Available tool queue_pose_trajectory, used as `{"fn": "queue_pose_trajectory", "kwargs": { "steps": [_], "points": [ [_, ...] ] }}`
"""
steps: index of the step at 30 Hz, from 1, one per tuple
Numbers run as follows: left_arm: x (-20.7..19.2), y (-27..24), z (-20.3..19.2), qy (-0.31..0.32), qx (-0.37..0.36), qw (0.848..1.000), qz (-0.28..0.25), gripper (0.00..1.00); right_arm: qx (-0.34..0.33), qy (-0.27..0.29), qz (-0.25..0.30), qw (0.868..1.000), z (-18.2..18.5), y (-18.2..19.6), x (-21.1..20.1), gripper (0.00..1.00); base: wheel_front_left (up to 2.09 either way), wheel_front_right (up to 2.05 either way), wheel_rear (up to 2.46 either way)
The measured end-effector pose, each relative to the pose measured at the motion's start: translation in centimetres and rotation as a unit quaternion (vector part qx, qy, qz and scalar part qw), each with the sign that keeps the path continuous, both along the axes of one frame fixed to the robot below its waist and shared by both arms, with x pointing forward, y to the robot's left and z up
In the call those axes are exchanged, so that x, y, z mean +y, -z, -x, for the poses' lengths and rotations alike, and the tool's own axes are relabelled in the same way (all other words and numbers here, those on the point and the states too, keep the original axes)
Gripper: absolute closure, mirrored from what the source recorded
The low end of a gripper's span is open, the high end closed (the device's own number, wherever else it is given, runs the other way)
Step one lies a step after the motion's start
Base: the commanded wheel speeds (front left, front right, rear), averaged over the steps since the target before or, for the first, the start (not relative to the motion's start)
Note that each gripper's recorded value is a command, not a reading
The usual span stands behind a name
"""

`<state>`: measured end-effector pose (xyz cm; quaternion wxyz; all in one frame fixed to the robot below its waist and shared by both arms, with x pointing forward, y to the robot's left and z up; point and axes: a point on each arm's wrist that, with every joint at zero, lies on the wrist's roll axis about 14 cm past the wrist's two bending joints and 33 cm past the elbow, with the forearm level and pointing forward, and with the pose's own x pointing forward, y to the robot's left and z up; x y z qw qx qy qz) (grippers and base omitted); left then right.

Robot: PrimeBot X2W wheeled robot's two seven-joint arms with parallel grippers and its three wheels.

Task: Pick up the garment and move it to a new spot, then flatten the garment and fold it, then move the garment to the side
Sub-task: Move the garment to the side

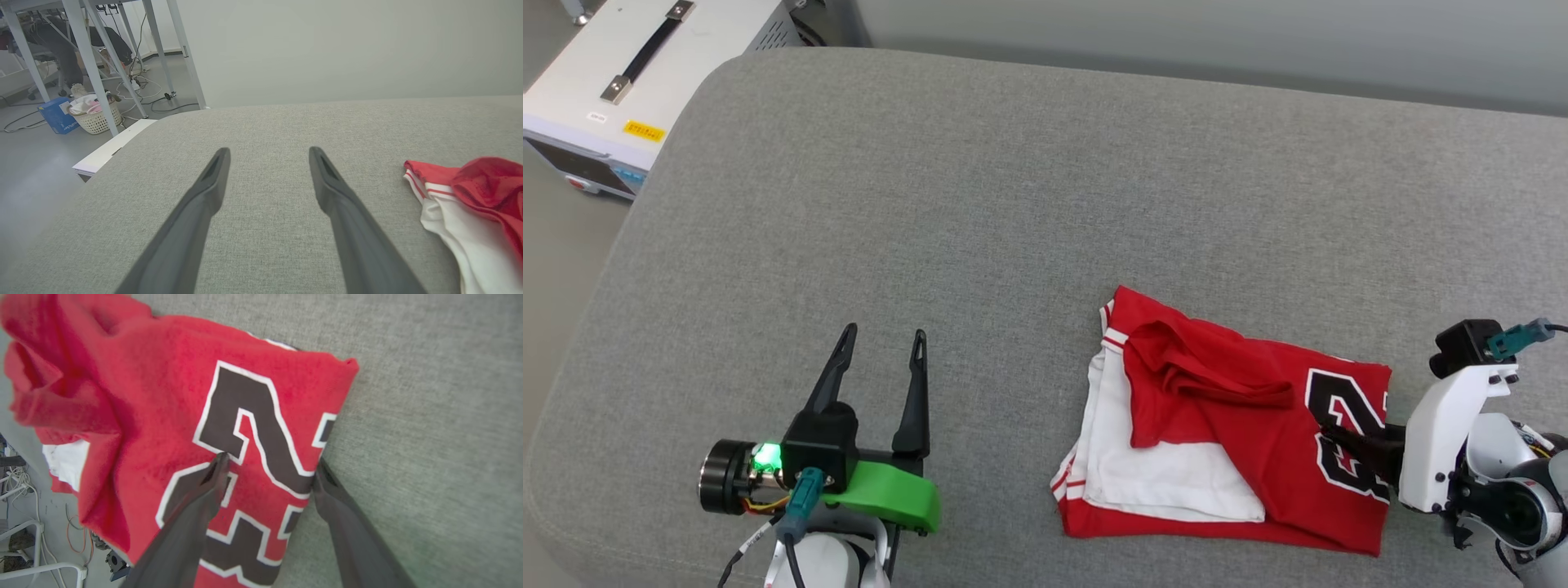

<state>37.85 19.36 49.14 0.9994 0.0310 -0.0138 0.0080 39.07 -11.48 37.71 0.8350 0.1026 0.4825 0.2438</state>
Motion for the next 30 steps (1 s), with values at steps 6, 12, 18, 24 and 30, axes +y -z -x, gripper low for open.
{"fn": "queue_pose_trajectory", "kwargs": {
  "steps": [6,12,18,24,30],
  "points": [
    [0.6,0.6,0.0,-0.010,0.011,1.000,-0.003,0.00,0.017,-0.030,0.001,0.999,0.5,1.9,1.6,0.00,0.00,0.00,0.00],
    [0.9,0.5,0.1,-0.015,0.009,1.000,-0.003,0.00,-0.021,-0.039,-0.010,0.999,0.0,1.1,2.3,1.00,0.00,0.00,0.00],
    [0.3,0.0,0.0,-0.007,0.001,1.000,0.001,0.00,-0.102,-0.042,-0.023,0.994,-1.2,-1.8,2.7,1.00,0.00,0.00,0.00],
    [-0.7,0.3,0.2,0.005,0.004,1.000,0.006,0.00,-0.199,-0.048,0.001,0.979,-3.2,-6.5,0.6,1.00,0.00,0.00,0.00],
    [-2.9,0.3,-0.5,0.037,0.001,0.999,0.012,0.00,-0.234,-0.037,0.046,0.970,-2.8,-9.6,-3.6,1.00,0.00,0.00,0.00]
  ]
}}
